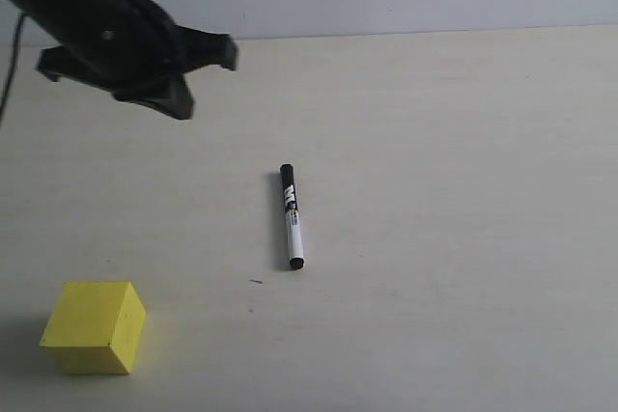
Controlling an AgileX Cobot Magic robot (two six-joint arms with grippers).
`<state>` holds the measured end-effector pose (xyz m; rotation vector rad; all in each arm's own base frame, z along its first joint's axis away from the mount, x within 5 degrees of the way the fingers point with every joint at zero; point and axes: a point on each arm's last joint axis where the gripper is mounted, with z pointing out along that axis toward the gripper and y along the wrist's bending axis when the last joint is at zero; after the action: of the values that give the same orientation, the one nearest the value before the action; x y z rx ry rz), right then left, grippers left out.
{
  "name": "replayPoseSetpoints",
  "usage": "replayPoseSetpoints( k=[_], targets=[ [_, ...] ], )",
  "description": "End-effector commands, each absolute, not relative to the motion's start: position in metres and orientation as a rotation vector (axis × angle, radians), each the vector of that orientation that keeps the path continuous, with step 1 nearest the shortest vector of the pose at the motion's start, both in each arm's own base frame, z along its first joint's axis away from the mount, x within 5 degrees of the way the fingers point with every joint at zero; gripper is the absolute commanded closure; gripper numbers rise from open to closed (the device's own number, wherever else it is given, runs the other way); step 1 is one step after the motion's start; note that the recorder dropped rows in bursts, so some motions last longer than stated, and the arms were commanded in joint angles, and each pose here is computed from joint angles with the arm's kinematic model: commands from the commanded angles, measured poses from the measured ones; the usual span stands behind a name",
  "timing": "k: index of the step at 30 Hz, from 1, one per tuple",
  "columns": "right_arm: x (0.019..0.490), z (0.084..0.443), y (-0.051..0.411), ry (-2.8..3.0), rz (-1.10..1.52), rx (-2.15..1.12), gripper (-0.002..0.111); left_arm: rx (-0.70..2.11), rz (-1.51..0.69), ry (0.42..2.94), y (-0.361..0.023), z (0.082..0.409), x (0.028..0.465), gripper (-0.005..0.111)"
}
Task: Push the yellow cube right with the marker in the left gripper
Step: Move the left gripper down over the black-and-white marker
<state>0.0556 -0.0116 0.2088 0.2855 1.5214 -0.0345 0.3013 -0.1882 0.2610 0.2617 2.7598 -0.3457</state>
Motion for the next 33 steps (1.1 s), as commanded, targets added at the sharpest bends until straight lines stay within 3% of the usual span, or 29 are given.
replayPoseSetpoints(
  k=[1,5,9,12,15,18,21,33],
  targets=[
    [0.055,0.208,-0.011,1.52,-0.039,0.278,0.108,0.365,-0.424,2.739,-0.239,0.252,0.3,0.107],
    [0.055,0.208,-0.011,1.52,-0.039,0.278,0.108,0.571,-0.471,2.626,-0.278,0.243,0.292,0.107],
    [0.055,0.208,-0.011,1.52,-0.039,0.278,0.108,0.475,-0.596,2.643,-0.296,0.233,0.294,0.107],
    [0.055,0.208,-0.011,1.521,-0.042,0.275,0.108,0.412,-0.535,2.736,-0.298,0.225,0.301,0.104],
    [0.055,0.208,-0.011,1.521,-0.042,0.275,0.108,0.379,-0.368,2.839,-0.297,0.215,0.306,0.089],
    [0.055,0.208,-0.011,1.521,-0.042,0.275,0.108,0.371,-0.248,2.949,-0.297,0.2,0.306,0.063],
    [0.055,0.208,-0.011,1.521,-0.042,0.275,0.108,0.332,-0.211,3.012,-0.299,0.184,0.306,0.051],
    [0.055,0.208,-0.011,1.521,-0.042,0.275,0.108,0.05,-0.277,3.169,-0.301,0.143,0.315,0.053]
  ],
)
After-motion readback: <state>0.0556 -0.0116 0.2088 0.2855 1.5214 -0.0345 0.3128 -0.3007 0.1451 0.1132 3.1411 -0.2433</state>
